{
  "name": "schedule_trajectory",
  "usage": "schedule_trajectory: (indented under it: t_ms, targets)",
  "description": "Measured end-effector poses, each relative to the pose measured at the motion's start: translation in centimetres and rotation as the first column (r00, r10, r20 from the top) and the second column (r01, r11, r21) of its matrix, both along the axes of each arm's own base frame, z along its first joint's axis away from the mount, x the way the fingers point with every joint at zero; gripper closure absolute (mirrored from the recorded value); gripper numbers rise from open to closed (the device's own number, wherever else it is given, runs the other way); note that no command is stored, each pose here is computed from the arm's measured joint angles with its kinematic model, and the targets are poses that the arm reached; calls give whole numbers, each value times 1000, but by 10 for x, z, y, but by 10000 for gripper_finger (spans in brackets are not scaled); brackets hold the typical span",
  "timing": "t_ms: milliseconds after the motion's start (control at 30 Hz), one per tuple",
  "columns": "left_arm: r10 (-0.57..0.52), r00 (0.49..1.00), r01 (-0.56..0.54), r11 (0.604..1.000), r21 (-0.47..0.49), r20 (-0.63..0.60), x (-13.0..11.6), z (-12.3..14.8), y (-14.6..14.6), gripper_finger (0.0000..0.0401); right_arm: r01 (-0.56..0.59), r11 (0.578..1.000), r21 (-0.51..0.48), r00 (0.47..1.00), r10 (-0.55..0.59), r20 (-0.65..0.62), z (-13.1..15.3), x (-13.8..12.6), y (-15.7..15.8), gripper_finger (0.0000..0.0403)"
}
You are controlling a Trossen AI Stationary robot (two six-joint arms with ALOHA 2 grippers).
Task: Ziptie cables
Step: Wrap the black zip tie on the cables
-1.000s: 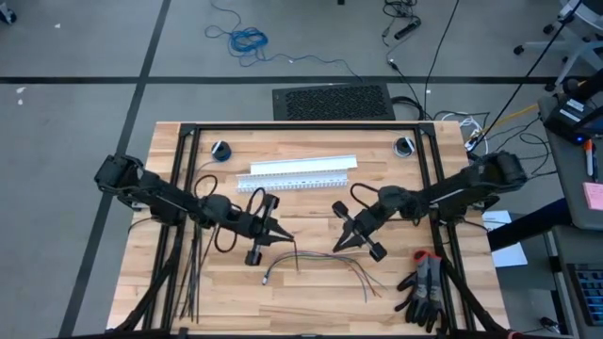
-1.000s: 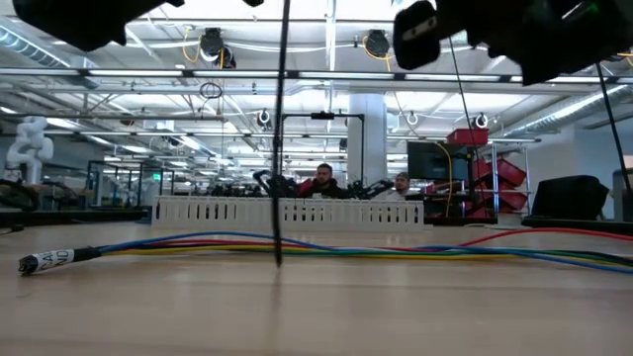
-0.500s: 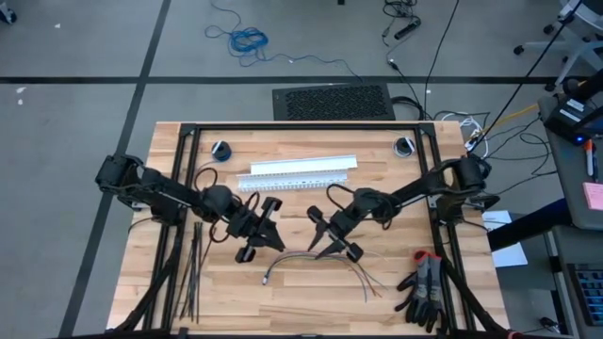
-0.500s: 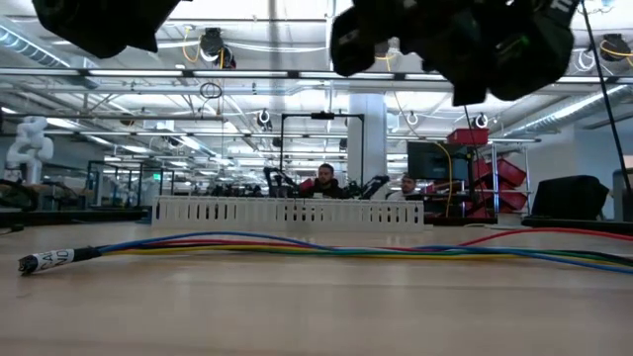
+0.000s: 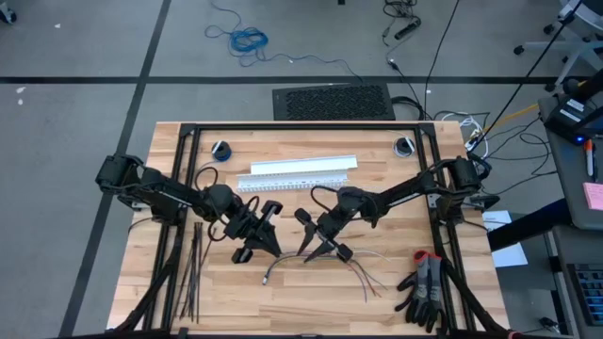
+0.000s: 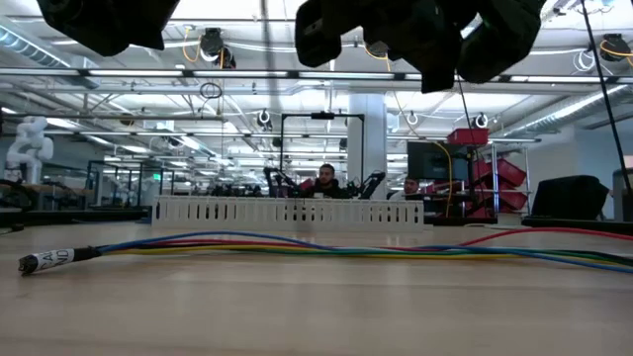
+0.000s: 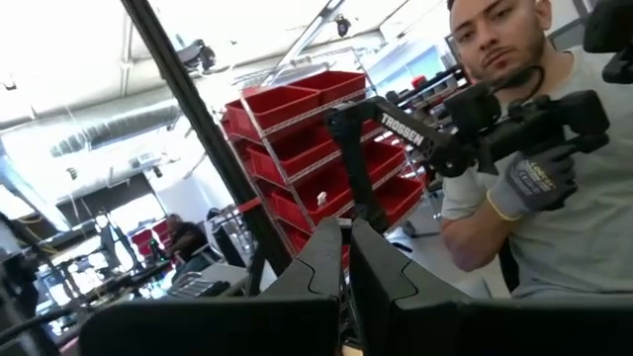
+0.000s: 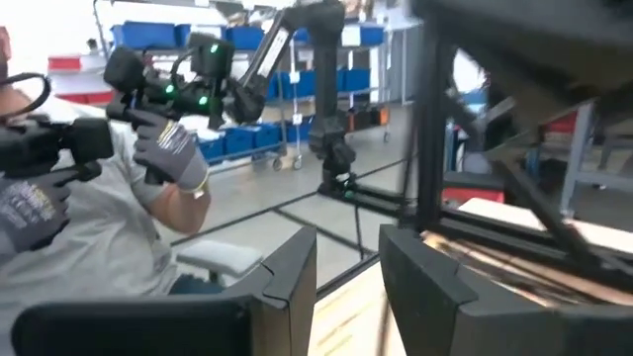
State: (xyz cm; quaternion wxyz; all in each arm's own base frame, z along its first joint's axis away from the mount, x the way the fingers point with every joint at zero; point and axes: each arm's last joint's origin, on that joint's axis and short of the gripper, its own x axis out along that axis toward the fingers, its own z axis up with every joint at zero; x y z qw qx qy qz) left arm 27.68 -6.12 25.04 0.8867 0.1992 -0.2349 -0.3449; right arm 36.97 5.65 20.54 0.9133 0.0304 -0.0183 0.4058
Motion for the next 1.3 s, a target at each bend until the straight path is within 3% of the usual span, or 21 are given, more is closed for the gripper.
schedule_trajectory:
  t_ms: [567, 767, 1133, 1300]
  targets:
    - [47, 998, -47, 999, -13, -39, 2, -3, 1, 391, 53, 998, -44, 998, -54, -15, -3, 2, 4, 298]
    - [109, 993, -110, 993, -33, -43, 3, -2, 2, 391, 91, 994, -57, 996, -91, 0, -3, 2, 7, 298]
    - [116, 991, -118, 993, -31, -64, 4, -4, 2, 391, 180, 982, -60, 983, -181, -15, -5, 5, 1, 298]
    - [94, 991, -96, 995, -17, -99, 4, -8, -2, 391, 169, 985, -32, 985, -168, 28, 1, 4, 1, 298]
